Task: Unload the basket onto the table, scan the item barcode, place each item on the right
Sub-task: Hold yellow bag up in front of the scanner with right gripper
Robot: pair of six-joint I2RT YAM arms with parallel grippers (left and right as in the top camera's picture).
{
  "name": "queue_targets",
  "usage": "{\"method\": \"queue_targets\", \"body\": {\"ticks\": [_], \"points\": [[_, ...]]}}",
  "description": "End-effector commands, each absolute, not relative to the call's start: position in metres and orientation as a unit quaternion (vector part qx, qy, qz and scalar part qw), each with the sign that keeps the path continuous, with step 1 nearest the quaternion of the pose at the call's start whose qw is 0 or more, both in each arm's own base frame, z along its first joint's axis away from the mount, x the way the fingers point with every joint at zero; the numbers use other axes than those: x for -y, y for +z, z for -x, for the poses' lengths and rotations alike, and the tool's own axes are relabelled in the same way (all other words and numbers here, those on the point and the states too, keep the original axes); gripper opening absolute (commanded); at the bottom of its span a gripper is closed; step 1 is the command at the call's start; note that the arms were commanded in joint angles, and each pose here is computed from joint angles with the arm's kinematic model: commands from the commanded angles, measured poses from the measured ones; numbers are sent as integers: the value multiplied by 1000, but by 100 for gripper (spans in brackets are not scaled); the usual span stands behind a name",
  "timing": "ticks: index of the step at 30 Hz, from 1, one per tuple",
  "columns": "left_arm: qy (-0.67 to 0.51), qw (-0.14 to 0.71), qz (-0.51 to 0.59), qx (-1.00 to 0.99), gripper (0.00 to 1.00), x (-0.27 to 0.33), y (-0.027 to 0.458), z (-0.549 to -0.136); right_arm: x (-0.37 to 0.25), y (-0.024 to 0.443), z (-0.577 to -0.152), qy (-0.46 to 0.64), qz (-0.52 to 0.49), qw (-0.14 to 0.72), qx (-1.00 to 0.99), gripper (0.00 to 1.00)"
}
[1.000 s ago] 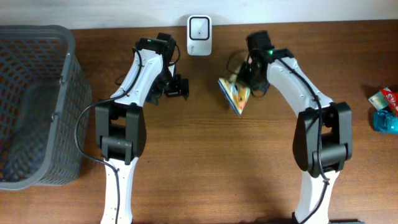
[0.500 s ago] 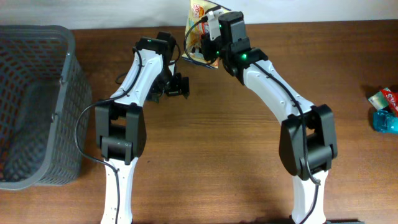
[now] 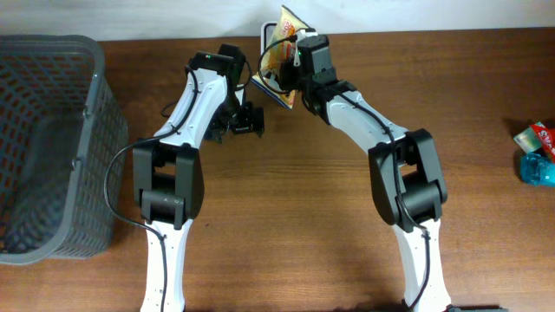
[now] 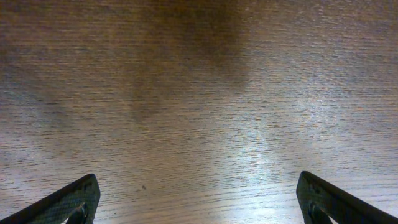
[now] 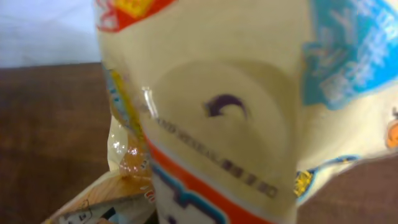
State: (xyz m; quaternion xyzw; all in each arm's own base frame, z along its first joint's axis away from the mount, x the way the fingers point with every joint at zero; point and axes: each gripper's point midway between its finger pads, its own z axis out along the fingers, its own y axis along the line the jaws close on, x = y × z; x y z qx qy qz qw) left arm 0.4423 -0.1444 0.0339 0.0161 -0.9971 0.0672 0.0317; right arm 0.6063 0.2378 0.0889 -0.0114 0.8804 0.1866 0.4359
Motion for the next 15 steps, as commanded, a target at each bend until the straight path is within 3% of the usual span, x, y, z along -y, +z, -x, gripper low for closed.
{"method": "queue_targets", "body": {"ticks": [1, 9, 15], "points": [[69, 36, -16, 997, 99, 144, 32, -441, -230, 88, -612, 201, -65, 428, -879, 6], [69, 36, -16, 997, 99, 144, 32, -441, -231, 75, -600, 197, -63, 395, -895, 5], [69, 36, -16, 997, 99, 144, 32, -441, -253, 121, -606, 253, -46, 394, -882, 5]]}}
